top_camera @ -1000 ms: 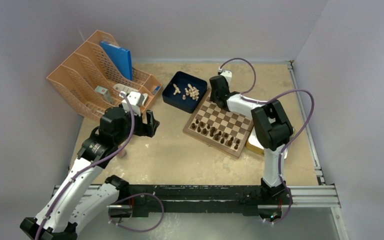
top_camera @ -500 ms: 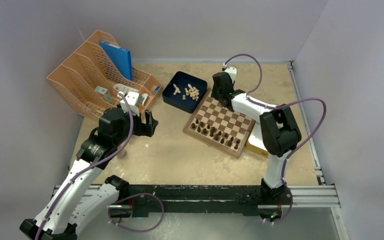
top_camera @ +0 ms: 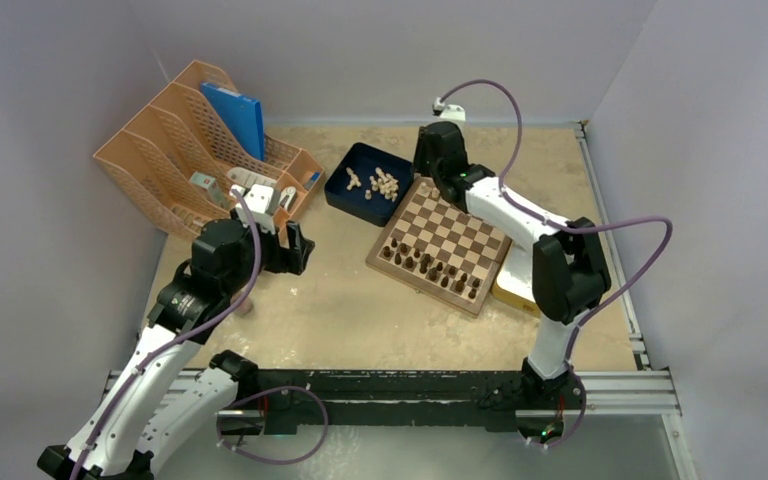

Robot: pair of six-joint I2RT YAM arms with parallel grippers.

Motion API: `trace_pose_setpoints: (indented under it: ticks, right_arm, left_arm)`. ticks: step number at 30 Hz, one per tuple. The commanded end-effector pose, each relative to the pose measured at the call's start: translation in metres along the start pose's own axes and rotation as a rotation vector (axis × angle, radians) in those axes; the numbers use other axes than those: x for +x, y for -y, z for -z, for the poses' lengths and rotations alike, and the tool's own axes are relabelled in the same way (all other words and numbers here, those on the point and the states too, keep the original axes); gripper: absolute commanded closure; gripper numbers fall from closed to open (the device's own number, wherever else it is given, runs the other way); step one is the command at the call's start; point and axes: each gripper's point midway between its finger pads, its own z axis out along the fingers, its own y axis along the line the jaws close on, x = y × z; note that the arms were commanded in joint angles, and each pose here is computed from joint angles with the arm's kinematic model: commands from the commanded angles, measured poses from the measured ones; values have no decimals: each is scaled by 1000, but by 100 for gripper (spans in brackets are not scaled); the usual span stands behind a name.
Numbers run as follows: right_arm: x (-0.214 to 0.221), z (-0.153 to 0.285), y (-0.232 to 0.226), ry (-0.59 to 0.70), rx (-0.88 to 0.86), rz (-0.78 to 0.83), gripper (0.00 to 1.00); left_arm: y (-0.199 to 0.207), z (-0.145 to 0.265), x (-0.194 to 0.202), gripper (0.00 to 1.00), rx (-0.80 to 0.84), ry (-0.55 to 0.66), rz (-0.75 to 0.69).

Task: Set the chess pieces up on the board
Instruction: Pick up the chess piece from the storage box.

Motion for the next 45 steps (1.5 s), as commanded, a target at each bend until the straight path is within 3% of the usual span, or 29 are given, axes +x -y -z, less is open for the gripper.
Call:
trace_pose_setpoints:
  ticks: [1, 11, 23, 45]
  right_arm:
    - [-38, 3, -54, 89, -147, 47, 58]
    - [-15, -49, -91, 52, -168, 102, 66]
    - [33, -93, -94, -32, -157, 171, 73]
    - [73, -108, -96, -100, -171, 199, 74]
  left_arm:
    - [-1, 0, -8, 22, -9, 38, 1]
    - [-7, 5, -12, 22, -39, 60, 4]
    - [-10, 5, -14, 22, -57, 72, 3]
    - [-11, 3, -12, 22, -63, 61, -2]
